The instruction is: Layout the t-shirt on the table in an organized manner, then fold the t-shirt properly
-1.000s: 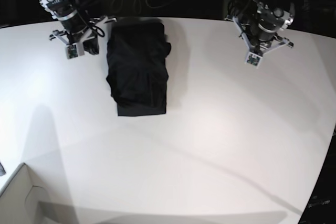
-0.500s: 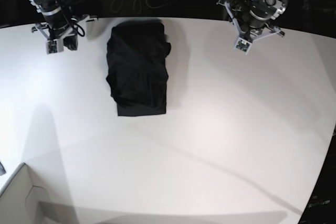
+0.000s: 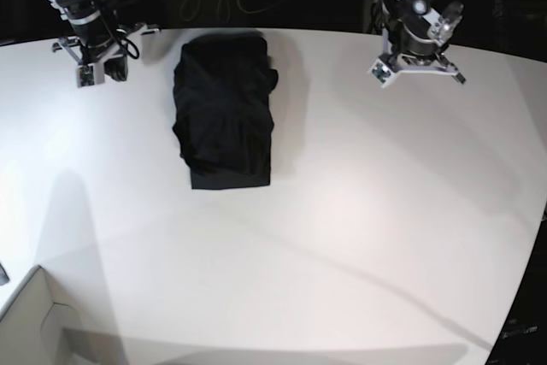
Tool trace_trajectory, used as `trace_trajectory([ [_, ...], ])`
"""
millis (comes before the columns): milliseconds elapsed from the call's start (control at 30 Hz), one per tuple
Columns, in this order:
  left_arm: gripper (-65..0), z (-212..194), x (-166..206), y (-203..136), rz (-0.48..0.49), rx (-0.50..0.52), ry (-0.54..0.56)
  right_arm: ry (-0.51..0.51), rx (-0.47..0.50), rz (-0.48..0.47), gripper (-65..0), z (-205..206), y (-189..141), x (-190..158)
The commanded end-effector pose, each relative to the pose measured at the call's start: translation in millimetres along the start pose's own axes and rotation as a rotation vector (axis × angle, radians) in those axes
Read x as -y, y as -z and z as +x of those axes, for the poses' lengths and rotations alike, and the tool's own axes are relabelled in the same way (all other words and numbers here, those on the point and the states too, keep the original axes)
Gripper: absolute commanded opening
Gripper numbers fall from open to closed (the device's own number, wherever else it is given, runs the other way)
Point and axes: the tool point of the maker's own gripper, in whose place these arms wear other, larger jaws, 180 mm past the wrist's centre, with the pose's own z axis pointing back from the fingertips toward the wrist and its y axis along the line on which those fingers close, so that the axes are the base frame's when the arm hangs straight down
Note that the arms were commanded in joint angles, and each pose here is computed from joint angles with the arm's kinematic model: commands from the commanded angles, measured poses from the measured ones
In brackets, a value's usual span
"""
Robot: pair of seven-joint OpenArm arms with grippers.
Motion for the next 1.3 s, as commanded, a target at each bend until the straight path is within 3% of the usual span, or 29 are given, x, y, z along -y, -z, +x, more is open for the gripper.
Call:
trace_trajectory([
  [0,-64.8,6,-1,-6,0.003,0.029,-0.019,-0.01,0.045,0.002,-65.0,12,-2,1],
  [167,-64.8,-5,31,-10,-0.09,0.026,-0.052,-0.01,0.047,0.003,-65.0,13,-2,0],
  [400,-64.8,-20,53,-13,-0.143,-0.007,-0.05,-0.01,0.046,0.001,-65.0,13,-2,1],
  [667,-64.8,-50,83,13,-0.242,-0.105,-0.024,-0.008,0.043,0.002,-65.0,12,-1,1],
  [867,-64.8,-42,93,18,-0.269,-0.032,-0.04,-0.007,0.042,0.003,-65.0,11,-1,1],
  [1000,-64.8,-51,107,14,-0.301,-0.038,-0.029,-0.008,0.043,0.002,-65.0,12,-1,1],
  [1267,-64.8,-98,118,25,-0.353,-0.151,0.029,-0.009,0.044,0.002,-65.0,12,-2,1],
])
